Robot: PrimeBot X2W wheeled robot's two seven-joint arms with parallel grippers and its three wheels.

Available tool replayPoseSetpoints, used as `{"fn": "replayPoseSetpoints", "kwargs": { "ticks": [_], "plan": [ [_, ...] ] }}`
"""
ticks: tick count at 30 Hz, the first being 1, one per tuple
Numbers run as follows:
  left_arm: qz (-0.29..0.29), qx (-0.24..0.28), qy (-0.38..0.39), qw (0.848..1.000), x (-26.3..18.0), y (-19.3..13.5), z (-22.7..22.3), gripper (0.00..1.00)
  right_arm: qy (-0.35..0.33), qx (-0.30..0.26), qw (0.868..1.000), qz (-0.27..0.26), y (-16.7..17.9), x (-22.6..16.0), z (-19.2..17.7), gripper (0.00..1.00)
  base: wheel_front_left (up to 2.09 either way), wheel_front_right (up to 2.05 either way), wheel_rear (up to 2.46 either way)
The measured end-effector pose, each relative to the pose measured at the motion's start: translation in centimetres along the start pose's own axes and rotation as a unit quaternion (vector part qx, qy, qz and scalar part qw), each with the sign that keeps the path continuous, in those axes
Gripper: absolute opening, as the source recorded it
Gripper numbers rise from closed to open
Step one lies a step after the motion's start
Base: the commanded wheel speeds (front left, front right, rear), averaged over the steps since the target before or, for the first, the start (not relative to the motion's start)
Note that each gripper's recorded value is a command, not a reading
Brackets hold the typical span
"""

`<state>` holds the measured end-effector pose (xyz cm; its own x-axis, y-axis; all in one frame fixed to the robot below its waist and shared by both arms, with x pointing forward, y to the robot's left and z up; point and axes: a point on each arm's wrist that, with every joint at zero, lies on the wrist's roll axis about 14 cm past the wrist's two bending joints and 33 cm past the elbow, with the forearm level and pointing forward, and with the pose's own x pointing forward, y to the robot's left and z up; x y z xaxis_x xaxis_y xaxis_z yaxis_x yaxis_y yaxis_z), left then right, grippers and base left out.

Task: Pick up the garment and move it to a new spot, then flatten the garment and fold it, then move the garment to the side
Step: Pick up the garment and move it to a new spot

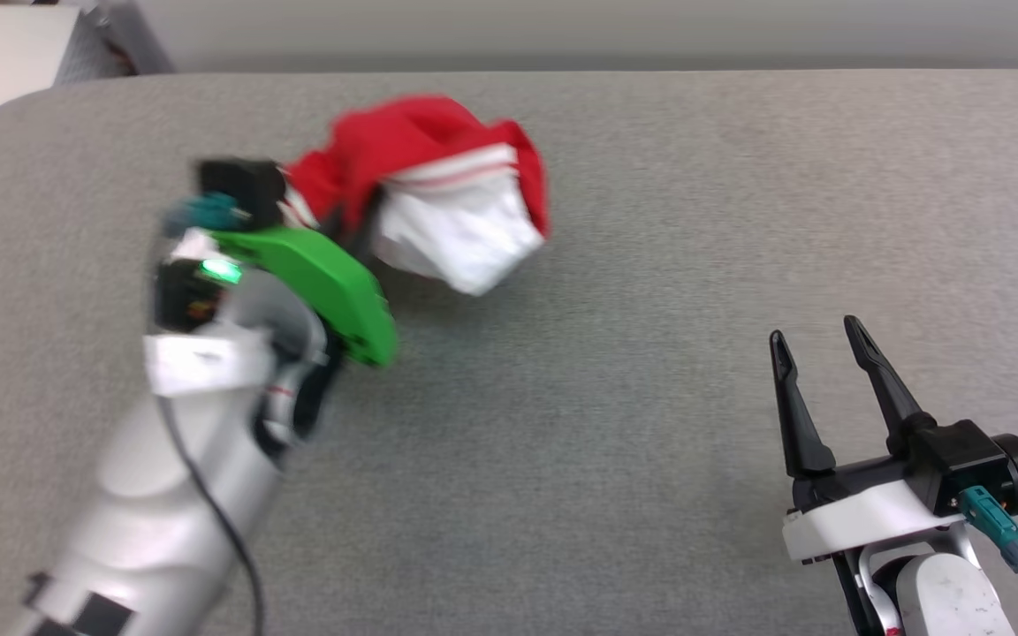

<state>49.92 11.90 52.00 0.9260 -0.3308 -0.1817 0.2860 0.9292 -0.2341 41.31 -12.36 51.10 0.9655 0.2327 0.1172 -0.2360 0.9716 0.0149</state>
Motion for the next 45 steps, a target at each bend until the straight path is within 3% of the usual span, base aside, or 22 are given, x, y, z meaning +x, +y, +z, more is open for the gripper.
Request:
{"fn": "replayPoseSetpoints", "kwargs": {
  "ticks": [4, 9, 13, 17, 18, 19, 25, 32, 37, 40, 45],
  "plan": [
    [-0.055, -0.018, 0.028, 0.998, 1.0, -6.3, -3.1, 0.0, -0.004, -0.009, 1.0, -0.026, -1.6, -1.1, 0.7, 1.0, 0.0, 0.0, 0.0],
    [-0.099, -0.006, 0.063, 0.993, 1.9, -11.9, -6.5, 0.0, -0.003, -0.007, 0.999, -0.049, -2.9, -2.4, 1.0, 1.0, 0.0, 0.0, 0.0],
    [-0.12, -0.008, 0.086, 0.989, 2.6, -14.9, -8.9, 0.0, 0.003, 0.003, 0.998, -0.057, -3.2, -2.9, 0.5, 1.0, 0.0, 0.0, 0.0],
    [-0.128, 0.019, 0.116, 0.985, 3.6, -15.7, -11.4, 0.0, 0.018, 0.01, 0.998, -0.059, -3.2, -3.0, -0.4, 1.0, 0.0, 0.0, 0.0],
    [-0.129, 0.028, 0.133, 0.982, 3.6, -15.7, -12.5, 0.39, 0.019, 0.011, 0.998, -0.061, -3.4, -2.9, -0.6, 1.0, 0.0, 0.0, 0.0],
    [-0.134, 0.039, 0.152, 0.979, 3.5, -15.8, -13.5, 1.0, 0.021, 0.011, 0.998, -0.063, -3.5, -2.9, -0.7, 1.0, 0.0, 0.0, 0.0],
    [-0.17, 0.058, 0.209, 0.961, 2.5, -16.8, -17.0, 1.0, 0.036, 0.01, 0.996, -0.078, -4.5, -3.3, -1.6, 1.0, 0.0, 0.0, 0.0],
    [-0.162, 0.052, 0.159, 0.972, 2.2, -16.1, -14.7, 1.0, 0.031, 0.008, 0.997, -0.069, -3.9, -3.3, -1.2, 1.0, 0.0, 0.0, 0.0],
    [-0.148, 0.032, 0.083, 0.985, 1.8, -15.5, -10.3, 1.0, 0.025, 0.006, 0.998, -0.057, -3.0, -3.6, -0.7, 1.0, 0.0, 0.0, 0.0],
    [-0.124, 0.017, 0.031, 0.992, 1.4, -13.8, -7.1, 1.0, 0.026, -0.002, 0.999, -0.048, -2.3, -4.1, -0.6, 1.0, 0.0, 0.0, 0.0],
    [-0.071, 0.032, -0.03, 0.996, -0.6, -8.3, -3.2, 1.0, 0.023, -0.012, 0.999, -0.029, -1.1, -4.5, -0.2, 1.0, 0.0, 0.0, 0.0]
  ]
}}
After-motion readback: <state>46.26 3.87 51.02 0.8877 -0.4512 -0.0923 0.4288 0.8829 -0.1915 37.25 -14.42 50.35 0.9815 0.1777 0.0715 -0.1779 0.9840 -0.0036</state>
